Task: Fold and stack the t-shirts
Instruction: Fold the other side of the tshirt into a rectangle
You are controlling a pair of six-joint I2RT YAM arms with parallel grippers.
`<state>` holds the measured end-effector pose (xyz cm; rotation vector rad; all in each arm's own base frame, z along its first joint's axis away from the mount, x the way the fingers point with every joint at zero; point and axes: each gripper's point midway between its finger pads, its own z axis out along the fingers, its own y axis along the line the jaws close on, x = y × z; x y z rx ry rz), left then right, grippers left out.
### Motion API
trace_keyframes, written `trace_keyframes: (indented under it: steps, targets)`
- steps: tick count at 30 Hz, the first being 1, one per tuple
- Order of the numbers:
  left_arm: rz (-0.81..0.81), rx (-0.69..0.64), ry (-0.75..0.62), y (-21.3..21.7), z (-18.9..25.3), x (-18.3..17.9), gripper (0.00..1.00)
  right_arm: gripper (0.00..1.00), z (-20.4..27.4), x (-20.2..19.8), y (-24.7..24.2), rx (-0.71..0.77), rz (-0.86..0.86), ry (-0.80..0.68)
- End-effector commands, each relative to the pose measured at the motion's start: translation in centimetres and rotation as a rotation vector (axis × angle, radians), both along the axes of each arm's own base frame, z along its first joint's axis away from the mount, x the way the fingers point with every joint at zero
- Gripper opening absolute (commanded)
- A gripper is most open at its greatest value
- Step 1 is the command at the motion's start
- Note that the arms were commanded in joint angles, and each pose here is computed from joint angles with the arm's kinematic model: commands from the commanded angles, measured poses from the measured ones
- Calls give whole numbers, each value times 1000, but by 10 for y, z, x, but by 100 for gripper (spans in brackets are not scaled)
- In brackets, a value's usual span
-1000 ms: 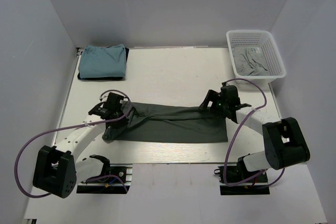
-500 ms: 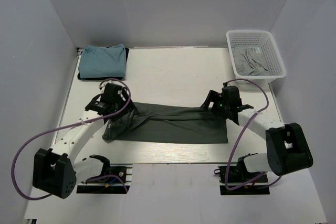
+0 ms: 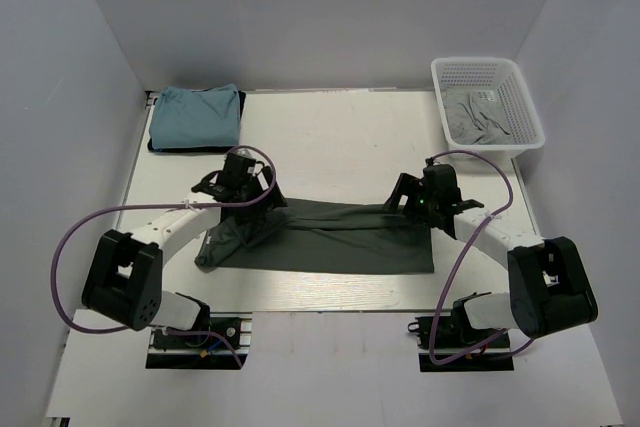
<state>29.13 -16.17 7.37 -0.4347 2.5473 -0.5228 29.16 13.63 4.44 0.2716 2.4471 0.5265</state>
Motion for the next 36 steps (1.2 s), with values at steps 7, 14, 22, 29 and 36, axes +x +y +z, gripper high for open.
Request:
trace_keyframes:
  steps: [7, 14, 22, 29, 36]
  targets:
    - [-33, 82, 7, -11, -25, 11, 100, 90, 2, 1, -2, -17, 0, -16]
    - [-160, -5, -56, -46, -6, 2, 100, 90, 0, -1, -4, -21, -3, -11]
    - [-294, -108, -69, -76, 6, -18, 100, 90, -2, -1, -5, -29, -2, -9]
    - [-336, -82, -68, -79, 12, -32, 100, 90, -5, -2, -5, -35, 2, 0]
    - [-469, -68, 72, -93, -19, -71, 100, 90, -7, -2, -5, -32, 0, 6]
